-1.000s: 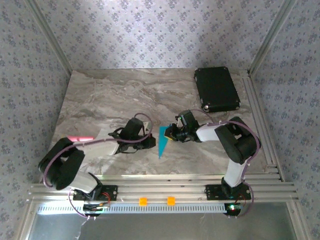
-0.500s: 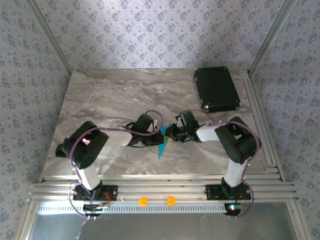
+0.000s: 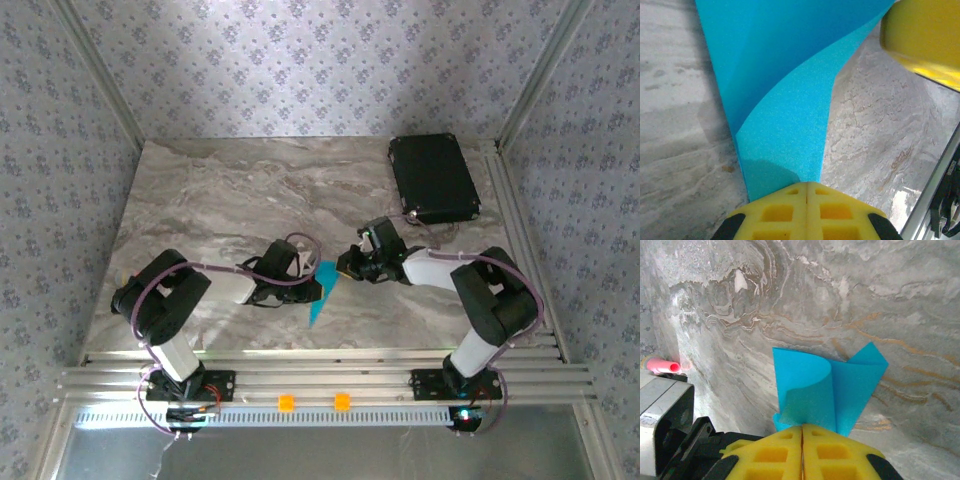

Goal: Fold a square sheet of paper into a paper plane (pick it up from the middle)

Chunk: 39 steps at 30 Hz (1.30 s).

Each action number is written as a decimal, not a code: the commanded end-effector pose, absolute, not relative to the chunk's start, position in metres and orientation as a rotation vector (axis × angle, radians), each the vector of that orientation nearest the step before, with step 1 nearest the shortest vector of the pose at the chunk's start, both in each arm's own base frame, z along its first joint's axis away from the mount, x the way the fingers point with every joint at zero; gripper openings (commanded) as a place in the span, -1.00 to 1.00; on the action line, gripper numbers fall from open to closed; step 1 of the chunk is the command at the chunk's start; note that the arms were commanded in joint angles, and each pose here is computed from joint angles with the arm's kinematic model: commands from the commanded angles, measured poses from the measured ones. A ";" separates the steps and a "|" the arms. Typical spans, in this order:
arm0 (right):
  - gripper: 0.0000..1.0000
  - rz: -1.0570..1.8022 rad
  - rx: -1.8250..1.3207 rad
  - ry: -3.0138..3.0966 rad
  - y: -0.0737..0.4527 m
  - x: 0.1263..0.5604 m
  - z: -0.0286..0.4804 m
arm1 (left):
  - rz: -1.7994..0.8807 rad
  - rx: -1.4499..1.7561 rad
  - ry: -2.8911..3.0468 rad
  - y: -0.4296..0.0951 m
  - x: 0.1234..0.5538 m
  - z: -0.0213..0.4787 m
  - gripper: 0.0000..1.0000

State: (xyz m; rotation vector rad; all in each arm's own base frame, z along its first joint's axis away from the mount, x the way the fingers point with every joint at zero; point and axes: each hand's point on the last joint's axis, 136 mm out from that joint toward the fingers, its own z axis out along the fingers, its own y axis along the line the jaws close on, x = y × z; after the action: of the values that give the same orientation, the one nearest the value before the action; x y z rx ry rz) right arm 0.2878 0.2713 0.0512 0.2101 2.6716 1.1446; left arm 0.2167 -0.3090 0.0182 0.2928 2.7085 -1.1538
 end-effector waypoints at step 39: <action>-0.82 1.109 0.201 2.630 0.268 0.314 0.059 | -0.929 0.291 2.976 -0.267 0.175 -0.028 -1.00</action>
State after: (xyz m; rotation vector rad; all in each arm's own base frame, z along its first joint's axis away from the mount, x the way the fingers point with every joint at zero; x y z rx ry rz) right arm 0.3211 0.2510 0.0576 0.2659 2.6220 1.0943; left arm 0.2127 -0.3076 0.0179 0.3486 2.7186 -1.1410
